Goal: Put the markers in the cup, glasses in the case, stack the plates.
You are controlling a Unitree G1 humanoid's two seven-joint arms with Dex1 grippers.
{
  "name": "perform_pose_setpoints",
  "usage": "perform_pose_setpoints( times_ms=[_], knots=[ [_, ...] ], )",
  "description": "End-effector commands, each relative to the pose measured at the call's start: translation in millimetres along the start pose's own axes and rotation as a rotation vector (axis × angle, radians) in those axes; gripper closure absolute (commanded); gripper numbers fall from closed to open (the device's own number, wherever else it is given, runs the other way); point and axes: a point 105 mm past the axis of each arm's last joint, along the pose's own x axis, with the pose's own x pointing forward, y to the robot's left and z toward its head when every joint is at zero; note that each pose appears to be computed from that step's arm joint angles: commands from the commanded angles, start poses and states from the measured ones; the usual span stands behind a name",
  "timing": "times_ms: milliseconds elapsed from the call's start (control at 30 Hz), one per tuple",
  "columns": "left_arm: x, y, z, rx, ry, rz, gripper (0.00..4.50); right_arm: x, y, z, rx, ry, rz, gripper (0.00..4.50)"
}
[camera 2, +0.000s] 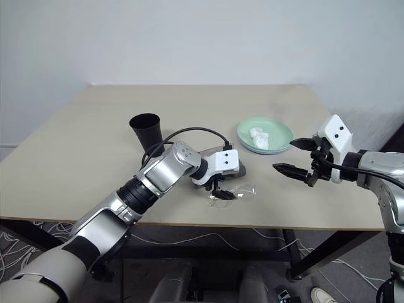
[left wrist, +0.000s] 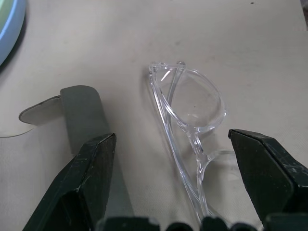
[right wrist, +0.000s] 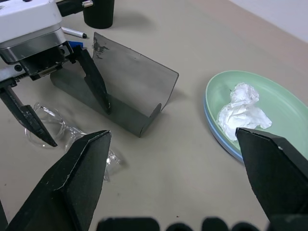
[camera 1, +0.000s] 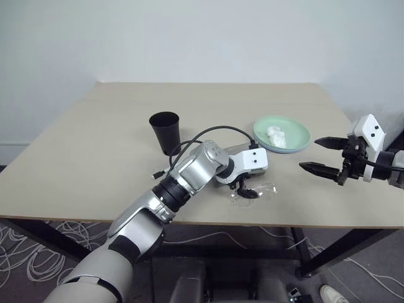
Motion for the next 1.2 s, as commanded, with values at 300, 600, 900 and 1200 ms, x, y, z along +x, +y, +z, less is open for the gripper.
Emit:
perform_pose_setpoints(
  times_ms=[300,600,900,1200],
  knots=[
    [-0.9,-1.5,3.6,0.037,0.012,-0.014,4.17,-6.1,-2.6,15.7,-0.056,-0.036,-0.016,0.0],
    [-9.3,3.2,12.9,0.042,-0.017,-0.009,4.17,-4.0,-3.7,16.9,-0.059,-0.038,-0.012,0.0],
    [-13.8,5.4,9.2,0.047,-0.003,-0.009,4.17,-1.8,-4.7,17.3,-0.062,-0.041,-0.01,0.0],
    [-10.9,1.7,6.5,0.045,0.008,-0.026,4.34,-2.1,-3.3,16.7,-0.061,-0.041,-0.005,0.0]
  ],
)
